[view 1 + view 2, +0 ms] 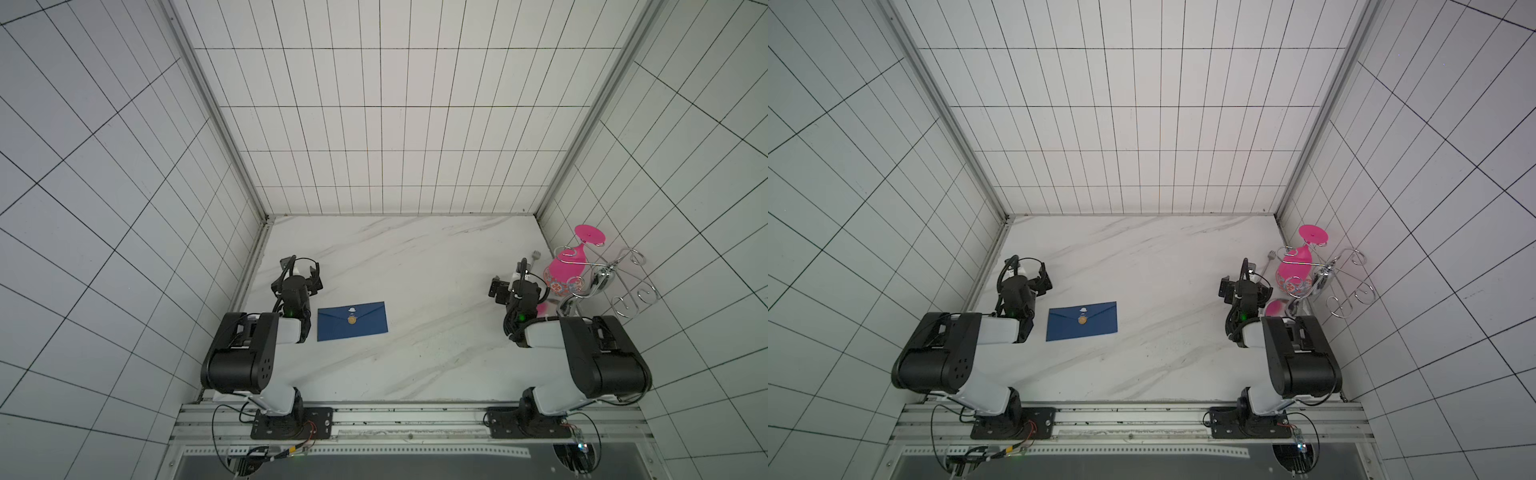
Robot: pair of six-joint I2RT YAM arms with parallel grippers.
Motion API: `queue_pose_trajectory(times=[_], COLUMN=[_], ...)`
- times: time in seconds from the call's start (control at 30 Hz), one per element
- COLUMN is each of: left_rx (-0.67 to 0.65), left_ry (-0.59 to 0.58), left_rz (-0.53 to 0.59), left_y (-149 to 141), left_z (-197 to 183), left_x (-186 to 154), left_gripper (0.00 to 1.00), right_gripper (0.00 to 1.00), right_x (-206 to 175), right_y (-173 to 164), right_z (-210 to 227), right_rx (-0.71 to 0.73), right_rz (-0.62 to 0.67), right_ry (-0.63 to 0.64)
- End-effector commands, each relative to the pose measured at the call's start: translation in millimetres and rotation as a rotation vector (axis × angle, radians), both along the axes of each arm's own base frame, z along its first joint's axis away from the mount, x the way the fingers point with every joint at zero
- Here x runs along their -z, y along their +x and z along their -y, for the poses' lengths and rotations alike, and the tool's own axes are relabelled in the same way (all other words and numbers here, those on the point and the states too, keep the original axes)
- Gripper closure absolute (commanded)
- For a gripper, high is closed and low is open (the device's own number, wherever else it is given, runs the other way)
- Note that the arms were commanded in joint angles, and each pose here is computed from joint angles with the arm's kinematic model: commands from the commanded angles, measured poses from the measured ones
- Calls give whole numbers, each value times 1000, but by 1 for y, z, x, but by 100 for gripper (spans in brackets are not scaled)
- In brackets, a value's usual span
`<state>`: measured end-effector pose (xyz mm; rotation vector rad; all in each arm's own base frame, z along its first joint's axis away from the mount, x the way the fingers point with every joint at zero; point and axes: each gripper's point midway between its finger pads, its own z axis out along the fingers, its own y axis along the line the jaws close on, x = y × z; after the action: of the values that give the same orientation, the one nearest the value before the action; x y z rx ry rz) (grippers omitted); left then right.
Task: Open the envelope
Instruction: Move the envelope to the center of the board.
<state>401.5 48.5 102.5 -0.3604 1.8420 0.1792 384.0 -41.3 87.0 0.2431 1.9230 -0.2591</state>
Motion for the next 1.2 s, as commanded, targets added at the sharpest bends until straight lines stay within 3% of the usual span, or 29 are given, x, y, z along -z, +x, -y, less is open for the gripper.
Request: queue_pose_trajectory(times=[0.0, 0.7, 0.87, 0.97, 1.07, 1.17], left_rx=[-5, -8, -5, -23, -6, 56], left_ry=[20, 15, 23, 91, 197, 27], left_rz=[43, 39, 48, 133, 89, 14], left_y=[3, 4, 3, -5, -8, -6], left_z=[1, 1, 2, 6, 41, 70], left_x=[-15, -14, -17, -42, -79, -105], left_gripper=[1, 1, 2, 1, 1, 1], right_gripper=[2, 2, 2, 1, 2, 1], right_x=[-13, -13, -25, -50, -87, -115], right_y=[9, 9, -1, -15, -20, -23], right_z=[-2, -2, -8, -20, -56, -74], right_rx=[-7, -8, 0, 7, -81, -142], right_rz=[37, 38, 99, 175, 100, 14], right_ry=[-7, -7, -54, -134, -225, -16])
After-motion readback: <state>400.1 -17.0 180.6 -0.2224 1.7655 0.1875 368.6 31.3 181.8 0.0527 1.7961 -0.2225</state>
